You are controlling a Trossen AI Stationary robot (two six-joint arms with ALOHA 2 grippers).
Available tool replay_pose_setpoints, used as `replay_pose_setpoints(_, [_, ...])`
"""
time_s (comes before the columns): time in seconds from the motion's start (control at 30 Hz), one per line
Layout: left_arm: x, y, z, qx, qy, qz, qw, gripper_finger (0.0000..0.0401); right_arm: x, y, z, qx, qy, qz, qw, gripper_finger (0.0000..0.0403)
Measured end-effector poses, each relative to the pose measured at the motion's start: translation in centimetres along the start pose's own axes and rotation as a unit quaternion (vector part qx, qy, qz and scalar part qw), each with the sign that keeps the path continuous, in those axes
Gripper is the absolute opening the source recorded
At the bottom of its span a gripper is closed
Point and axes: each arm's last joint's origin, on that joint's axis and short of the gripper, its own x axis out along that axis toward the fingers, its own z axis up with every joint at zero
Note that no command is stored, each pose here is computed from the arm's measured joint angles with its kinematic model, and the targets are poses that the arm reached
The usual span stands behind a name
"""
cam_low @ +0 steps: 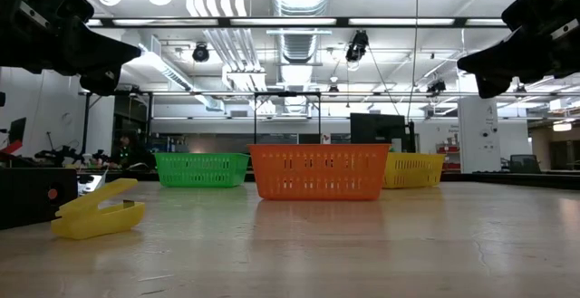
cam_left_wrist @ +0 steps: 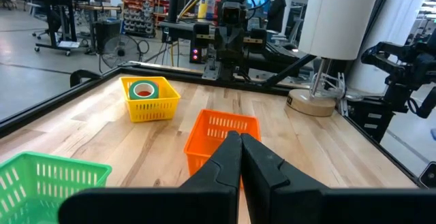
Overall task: Pick and place Stapler, Stapler remover, tape
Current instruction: Put the small yellow stapler into the orange bin
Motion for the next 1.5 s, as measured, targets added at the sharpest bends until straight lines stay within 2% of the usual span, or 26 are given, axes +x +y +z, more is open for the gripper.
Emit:
replay_pose_setpoints(1.03, [0.0, 0.0, 0.0, 0.001, -0.002, 0.000, 1.000, 0.0010, 0.0, 0.0, 0.0, 0.000, 0.000, 0.000, 1.000, 0.0009])
replay_pose_setpoints(1.13, [0.0, -0.1, 0.7, 0.001, -0.042, 0.003, 0.999, 0.0010, 0.0, 0.0, 0.0, 0.000, 0.000, 0.000, 1.000, 0.0009])
replay_pose_setpoints(1.33, [-0.5, -0.3, 3.0, -0.055, -0.157, -0.017, 0.986, 0.0010, 0.0, 0.0, 0.0, 0.000, 0.000, 0.000, 1.000, 0.0009])
replay_pose_setpoints(1.43, [-0.9, -0.1, 4.0, -0.119, -0.216, 0.002, 0.969, 0.0010, 0.0, 0.0, 0.0, 0.000, 0.000, 0.000, 1.000, 0.0009])
replay_pose_setpoints(1.5, [-0.9, 0.0, 4.1, -0.125, -0.226, 0.021, 0.966, 0.0010, 0.0, 0.0, 0.0, 0.000, 0.000, -0.001, 1.000, 0.0008])
